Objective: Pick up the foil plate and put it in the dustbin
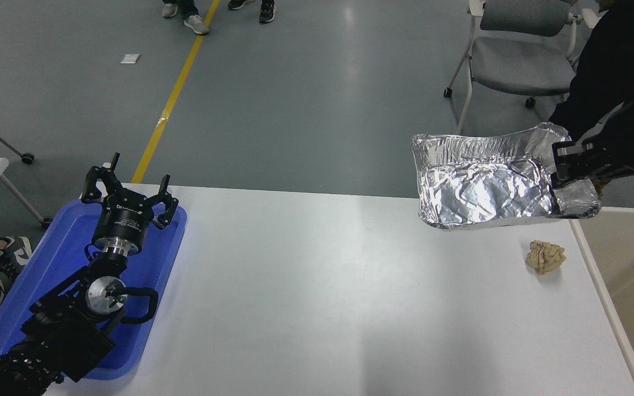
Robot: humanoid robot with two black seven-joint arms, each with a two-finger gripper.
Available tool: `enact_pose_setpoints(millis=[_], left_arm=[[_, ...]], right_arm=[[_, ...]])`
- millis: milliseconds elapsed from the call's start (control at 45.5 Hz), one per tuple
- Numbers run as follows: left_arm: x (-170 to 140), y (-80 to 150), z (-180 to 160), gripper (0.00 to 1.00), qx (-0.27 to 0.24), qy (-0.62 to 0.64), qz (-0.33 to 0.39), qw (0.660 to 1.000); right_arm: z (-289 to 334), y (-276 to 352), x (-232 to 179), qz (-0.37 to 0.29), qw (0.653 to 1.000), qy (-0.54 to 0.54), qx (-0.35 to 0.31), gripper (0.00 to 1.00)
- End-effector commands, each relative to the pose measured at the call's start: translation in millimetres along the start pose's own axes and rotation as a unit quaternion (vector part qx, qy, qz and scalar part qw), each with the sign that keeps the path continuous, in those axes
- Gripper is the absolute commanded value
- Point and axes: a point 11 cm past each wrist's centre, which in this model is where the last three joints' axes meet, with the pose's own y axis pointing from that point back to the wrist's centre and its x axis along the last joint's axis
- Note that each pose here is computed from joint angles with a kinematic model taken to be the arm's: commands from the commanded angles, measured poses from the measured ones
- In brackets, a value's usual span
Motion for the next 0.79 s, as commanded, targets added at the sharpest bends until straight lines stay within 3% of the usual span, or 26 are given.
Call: enact_pose_setpoints(millis=[0, 264, 462, 769], left_arm=[[0, 0, 0, 1.0, 0.0, 0.0, 0.0, 1.0], [0, 0, 0, 1.0, 0.0, 0.0, 0.0, 1.0], [0, 0, 0, 1.0, 0.0, 0.0, 0.0, 1.0], [0, 0, 0, 1.0, 0.0, 0.0, -0.001, 1.0]], right_arm=[[45, -11, 10, 0.031, 0.998, -0.062, -0.005, 0.0], [178, -39, 26, 0.106, 0.975, -0.159, -0.114, 0.0], [252, -76, -20, 0.106, 0.955, -0.208, -0.18, 0.0], [313, -92, -86, 0.13, 0.926, -0.252, -0.25, 0.0]])
